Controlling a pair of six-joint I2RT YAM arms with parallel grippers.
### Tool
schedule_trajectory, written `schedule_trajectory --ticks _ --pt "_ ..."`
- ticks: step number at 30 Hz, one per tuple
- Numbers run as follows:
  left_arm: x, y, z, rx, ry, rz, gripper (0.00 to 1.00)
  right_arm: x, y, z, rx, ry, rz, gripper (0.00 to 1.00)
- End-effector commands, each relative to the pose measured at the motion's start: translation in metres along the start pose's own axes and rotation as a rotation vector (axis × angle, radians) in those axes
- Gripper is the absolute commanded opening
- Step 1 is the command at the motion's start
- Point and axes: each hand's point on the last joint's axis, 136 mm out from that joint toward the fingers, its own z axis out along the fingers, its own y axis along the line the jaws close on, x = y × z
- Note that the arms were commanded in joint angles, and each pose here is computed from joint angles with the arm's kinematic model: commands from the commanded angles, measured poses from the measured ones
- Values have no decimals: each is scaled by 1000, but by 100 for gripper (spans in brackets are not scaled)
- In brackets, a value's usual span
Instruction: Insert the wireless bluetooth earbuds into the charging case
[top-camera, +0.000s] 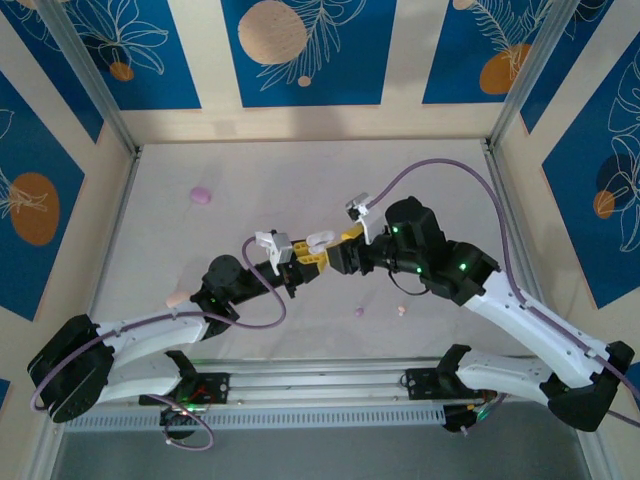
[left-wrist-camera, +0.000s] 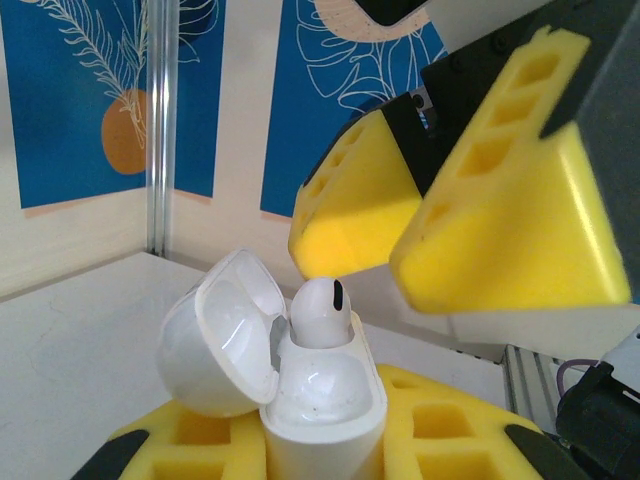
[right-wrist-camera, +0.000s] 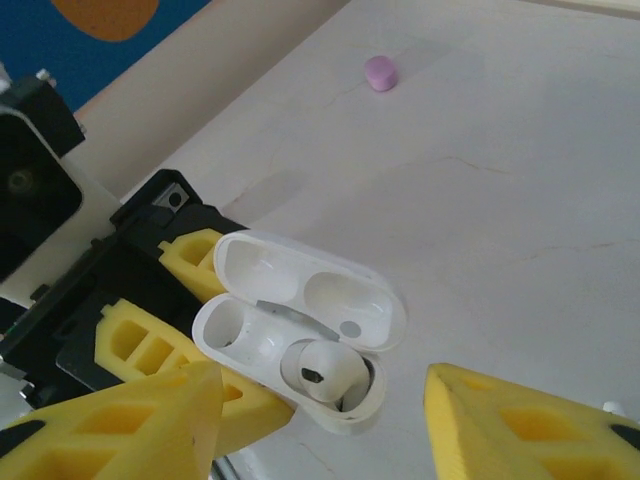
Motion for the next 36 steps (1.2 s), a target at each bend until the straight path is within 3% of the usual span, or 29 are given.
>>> schedule_trajectory --ticks 1,13,26,36 --pt "-25 -10 4 34 -75 42 18 -19 9 -16 -44 -51 71 58" --pt "-26 -11 3 38 -75 46 18 -13 -10 -13 5 -26 151 50" --pt "-29 -14 3 50 -82 50 18 1 -15 2 13 66 175 50" --pt "-23 -10 0 21 -62 67 18 -23 -34 -25 76 -75 254 51"
